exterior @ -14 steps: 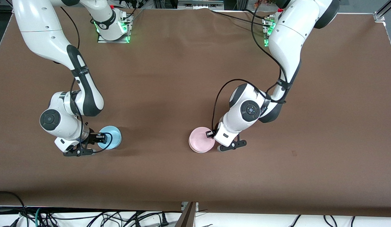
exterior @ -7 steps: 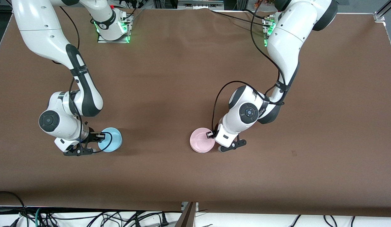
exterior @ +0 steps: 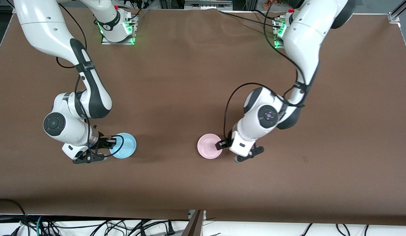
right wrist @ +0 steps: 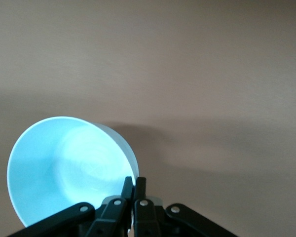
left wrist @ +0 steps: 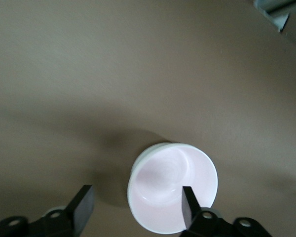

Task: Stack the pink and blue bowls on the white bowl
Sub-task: 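Open the left gripper and withdraw while the right gripper lifts the blue bowl, then carry the blue bowl over the pink bowl with the right gripper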

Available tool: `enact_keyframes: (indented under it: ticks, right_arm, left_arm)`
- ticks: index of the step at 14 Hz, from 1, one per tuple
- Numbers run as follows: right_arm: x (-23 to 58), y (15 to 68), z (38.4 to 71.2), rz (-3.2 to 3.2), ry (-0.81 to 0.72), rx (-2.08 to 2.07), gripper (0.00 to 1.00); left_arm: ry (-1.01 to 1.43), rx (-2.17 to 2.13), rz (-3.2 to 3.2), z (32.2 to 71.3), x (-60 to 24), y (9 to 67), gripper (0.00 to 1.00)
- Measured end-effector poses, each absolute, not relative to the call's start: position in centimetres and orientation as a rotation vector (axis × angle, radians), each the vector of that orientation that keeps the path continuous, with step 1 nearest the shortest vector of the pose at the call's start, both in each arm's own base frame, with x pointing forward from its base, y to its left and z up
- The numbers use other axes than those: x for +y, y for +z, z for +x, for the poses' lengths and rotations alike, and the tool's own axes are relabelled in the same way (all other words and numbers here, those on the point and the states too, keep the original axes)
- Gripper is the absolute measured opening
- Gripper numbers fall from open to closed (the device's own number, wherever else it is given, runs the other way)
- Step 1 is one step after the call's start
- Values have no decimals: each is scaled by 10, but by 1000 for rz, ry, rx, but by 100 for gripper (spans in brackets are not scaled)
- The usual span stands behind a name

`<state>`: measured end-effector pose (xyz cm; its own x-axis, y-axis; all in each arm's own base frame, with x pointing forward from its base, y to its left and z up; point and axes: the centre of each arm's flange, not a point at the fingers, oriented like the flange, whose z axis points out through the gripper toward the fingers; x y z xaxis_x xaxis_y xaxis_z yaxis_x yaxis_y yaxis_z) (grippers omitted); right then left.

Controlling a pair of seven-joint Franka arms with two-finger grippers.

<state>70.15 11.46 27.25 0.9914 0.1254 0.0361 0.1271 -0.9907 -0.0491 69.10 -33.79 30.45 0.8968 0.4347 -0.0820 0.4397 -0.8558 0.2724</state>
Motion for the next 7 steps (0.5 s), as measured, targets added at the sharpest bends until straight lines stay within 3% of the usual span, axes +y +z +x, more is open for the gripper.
enact_keyframes:
  ticks: [1, 2, 7]
  right_arm:
    - [129, 285, 702, -3076, -44, -164, 3]
    - [146, 297, 702, -3072, -40, -134, 3]
    - [272, 316, 676, -3035, -40, 81, 3]
  left_arm:
    - [-40, 685, 2790, 698, -311, 329, 97]
    - [-49, 701, 2812, 704, -276, 359, 100]
    - [-124, 493, 2953, 693, -91, 482, 100]
